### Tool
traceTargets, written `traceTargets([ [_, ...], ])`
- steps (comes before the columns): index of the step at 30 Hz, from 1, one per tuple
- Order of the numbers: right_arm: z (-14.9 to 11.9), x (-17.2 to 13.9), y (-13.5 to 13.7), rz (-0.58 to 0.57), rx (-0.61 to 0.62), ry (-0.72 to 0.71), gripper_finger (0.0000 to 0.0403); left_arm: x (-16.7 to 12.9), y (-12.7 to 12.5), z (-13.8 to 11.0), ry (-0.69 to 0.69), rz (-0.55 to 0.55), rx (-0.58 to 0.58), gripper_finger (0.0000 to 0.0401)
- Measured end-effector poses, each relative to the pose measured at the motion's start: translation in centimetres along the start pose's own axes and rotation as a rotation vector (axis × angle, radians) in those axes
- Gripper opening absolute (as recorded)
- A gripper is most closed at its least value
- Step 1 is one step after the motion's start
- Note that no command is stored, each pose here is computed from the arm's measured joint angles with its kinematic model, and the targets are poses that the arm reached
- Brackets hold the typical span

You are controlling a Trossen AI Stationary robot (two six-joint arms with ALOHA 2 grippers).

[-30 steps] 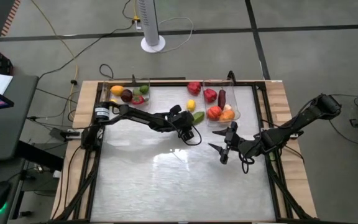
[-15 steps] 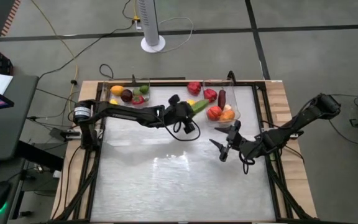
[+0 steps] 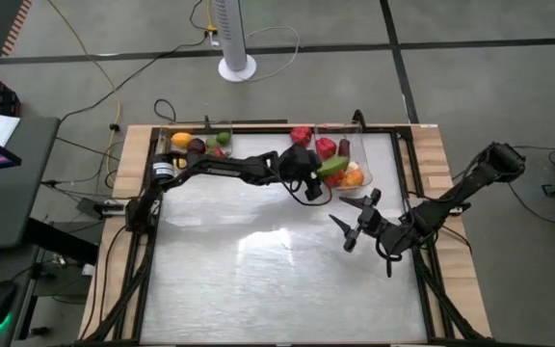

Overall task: Sort produce into baskets
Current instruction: Put the green cucumber into the right transparent bin, then put the yellow lemon into the left transparent bin

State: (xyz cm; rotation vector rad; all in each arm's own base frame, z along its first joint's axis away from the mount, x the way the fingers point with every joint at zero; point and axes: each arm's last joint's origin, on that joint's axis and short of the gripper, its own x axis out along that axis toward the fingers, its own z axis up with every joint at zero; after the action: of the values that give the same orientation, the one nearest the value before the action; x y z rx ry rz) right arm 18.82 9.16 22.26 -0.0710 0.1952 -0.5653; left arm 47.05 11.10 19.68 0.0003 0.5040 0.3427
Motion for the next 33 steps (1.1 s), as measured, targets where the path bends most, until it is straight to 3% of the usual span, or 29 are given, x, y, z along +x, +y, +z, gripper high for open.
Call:
traceTargets([
  [4, 0.0, 0.0, 0.0, -0.002, -0.004, 0.001, 0.0295, 0.3, -0.1, 0.3, 0.018, -0.01, 0.052, 0.0295],
  [7, 0.0, -0.1, 0.0, 0.001, -0.003, 0.0, 0.0295, -0.1, 0.5, 0.5, 0.044, 0.028, 0.062, 0.0318],
  [16, 0.0, -1.1, 0.3, -0.03, -0.007, -0.03, 0.0295, -0.2, 3.4, -2.2, 0.06, 0.035, -0.044, 0.0312],
  [20, 0.0, -1.3, 0.3, -0.04, -0.01, -0.035, 0.0295, -0.6, 3.5, -2.2, -0.04, 0.047, -0.066, 0.0311],
  [26, 0.0, -1.3, 0.3, -0.039, -0.011, -0.034, 0.0295, -0.9, 3.6, -2.7, -0.047, 0.055, -0.065, 0.0311],
  [33, 0.0, -1.3, 0.3, -0.038, -0.008, -0.034, 0.0295, -1.0, 4.6, -3.9, 0.011, 0.161, -0.087, 0.0311],
])
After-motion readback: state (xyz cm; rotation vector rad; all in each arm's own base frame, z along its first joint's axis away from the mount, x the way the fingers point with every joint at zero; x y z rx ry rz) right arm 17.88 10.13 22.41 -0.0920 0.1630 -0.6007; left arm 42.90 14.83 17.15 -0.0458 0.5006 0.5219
